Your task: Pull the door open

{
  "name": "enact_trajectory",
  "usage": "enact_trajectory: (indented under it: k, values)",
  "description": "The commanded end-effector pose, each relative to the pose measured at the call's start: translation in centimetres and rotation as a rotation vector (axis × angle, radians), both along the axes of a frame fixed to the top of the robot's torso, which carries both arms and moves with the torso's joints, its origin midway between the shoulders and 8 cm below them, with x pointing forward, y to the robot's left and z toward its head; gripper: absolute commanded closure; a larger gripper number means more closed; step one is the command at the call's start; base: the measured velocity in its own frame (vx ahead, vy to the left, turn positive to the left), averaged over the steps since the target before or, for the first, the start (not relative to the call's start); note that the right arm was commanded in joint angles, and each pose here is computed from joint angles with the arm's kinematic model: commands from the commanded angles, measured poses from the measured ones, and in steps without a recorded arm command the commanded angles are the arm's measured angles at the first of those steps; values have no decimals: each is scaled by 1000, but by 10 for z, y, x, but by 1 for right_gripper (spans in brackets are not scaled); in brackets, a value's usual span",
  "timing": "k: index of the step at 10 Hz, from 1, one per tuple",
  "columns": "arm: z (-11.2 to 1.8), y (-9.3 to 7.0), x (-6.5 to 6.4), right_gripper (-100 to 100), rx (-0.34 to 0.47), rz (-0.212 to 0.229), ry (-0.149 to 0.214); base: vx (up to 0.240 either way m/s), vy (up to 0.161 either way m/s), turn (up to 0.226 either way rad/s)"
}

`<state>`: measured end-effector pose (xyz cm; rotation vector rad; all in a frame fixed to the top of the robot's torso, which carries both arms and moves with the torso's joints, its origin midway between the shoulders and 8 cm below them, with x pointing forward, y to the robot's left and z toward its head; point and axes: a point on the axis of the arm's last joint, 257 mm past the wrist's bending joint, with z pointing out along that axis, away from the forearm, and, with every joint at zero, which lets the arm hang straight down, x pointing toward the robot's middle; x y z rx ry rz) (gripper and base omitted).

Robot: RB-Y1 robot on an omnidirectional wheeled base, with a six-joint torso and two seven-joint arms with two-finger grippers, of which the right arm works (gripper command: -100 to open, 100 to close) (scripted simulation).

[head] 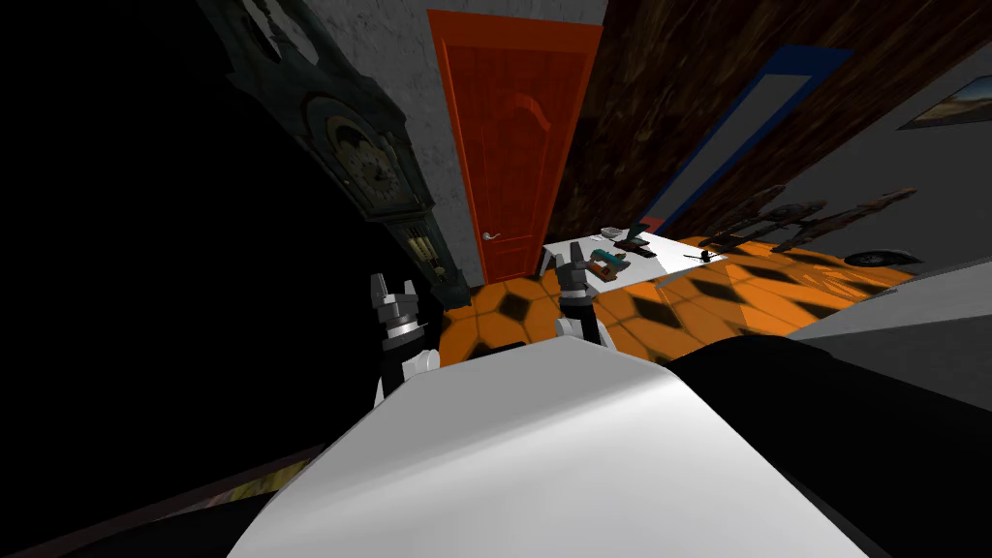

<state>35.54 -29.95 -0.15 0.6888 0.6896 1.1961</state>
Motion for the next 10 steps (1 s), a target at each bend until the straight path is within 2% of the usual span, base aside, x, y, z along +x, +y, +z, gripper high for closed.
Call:
enact_trajectory:
  k: [1,7,10]
  values:
    - [-10,-2,7,-100,-6,1,17,44,19,57]
    - [-37,-10,25,-100,-18,0,63,87,6,38]
    - [-58,-17,38,-100,-24,-4,99,101,17,53]
